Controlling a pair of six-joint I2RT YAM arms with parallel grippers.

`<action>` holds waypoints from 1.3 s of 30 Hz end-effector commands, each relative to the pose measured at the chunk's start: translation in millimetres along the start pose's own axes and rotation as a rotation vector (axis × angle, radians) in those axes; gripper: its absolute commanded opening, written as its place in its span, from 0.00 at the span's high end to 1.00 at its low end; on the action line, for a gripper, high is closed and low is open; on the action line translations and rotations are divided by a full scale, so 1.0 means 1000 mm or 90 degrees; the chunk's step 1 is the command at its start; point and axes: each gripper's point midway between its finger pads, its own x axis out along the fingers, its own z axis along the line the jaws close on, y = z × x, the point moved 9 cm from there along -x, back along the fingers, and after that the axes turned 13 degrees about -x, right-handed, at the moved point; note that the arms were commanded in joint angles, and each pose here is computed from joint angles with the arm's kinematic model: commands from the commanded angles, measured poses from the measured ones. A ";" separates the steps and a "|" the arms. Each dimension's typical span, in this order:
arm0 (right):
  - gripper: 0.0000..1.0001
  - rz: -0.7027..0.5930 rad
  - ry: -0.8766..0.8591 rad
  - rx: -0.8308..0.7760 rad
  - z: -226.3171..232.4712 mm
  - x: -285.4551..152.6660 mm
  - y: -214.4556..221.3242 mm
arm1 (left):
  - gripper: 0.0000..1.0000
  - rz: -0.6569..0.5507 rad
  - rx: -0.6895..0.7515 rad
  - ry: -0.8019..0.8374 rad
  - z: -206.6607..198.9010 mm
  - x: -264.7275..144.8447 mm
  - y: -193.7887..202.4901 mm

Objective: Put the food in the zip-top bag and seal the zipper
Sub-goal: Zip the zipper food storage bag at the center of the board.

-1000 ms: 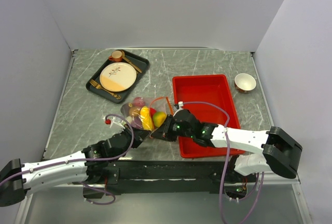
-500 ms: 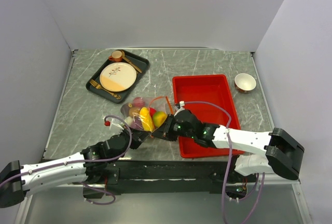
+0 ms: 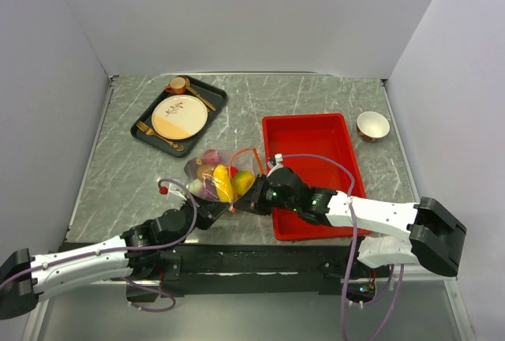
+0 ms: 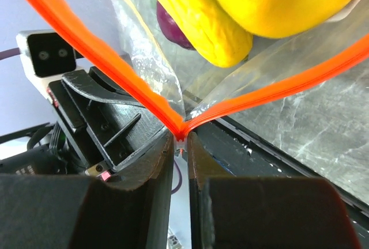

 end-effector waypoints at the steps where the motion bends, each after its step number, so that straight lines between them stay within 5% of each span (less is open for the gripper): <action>1: 0.84 -0.101 0.016 -0.017 0.006 -0.011 -0.028 | 0.99 0.018 -0.006 -0.003 0.009 -0.006 -0.001; 39: 0.79 -0.150 0.119 -0.045 -0.031 -0.029 -0.067 | 0.99 -0.036 0.040 -0.056 0.017 -0.010 -0.012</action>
